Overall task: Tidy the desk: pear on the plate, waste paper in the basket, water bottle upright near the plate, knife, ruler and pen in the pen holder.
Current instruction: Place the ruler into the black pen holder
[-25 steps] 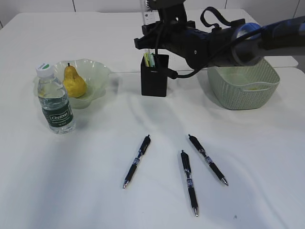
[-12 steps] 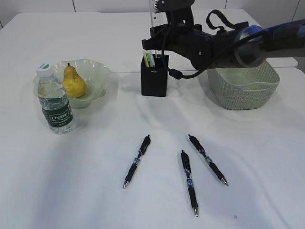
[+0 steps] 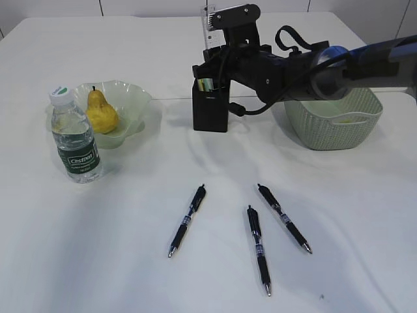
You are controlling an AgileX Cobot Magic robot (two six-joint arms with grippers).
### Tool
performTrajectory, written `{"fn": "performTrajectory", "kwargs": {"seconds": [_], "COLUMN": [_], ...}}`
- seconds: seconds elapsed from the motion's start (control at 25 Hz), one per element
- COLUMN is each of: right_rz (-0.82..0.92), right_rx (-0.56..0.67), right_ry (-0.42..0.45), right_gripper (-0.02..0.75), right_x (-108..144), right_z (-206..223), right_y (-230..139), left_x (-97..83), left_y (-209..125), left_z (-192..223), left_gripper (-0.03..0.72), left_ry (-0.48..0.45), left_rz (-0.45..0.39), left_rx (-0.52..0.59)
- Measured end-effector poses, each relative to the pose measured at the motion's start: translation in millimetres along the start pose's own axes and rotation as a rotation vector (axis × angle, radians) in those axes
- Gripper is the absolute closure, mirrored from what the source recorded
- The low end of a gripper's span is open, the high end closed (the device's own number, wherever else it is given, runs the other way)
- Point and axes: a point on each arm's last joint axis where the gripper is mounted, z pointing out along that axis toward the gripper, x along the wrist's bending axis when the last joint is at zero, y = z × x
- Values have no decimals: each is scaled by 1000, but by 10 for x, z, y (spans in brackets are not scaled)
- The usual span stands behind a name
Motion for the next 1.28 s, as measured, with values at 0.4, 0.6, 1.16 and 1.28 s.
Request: {"fn": "performTrajectory", "kwargs": {"seconds": [0.4,0.6,1.16,1.28], "right_rz": [-1,1,1,1], "right_rx": [-2,-24,-16,-16], "right_ry": [-5,-11,-14,-14], "right_gripper": [439,439,439,438], "right_x": [8,6,18,18], "right_z": [48,65,118,118], "right_y": [-112,-135,-282,-282], "left_x": [0,0,-1,-1], "left_y": [3,4,21,22], "left_z": [0,0,0,0], "left_gripper": [452,451,451,451], "left_ry": [0,0,-1,-1], "left_rz": [0,0,0,0], "left_rx": [-4,-5,-23,-25]}}
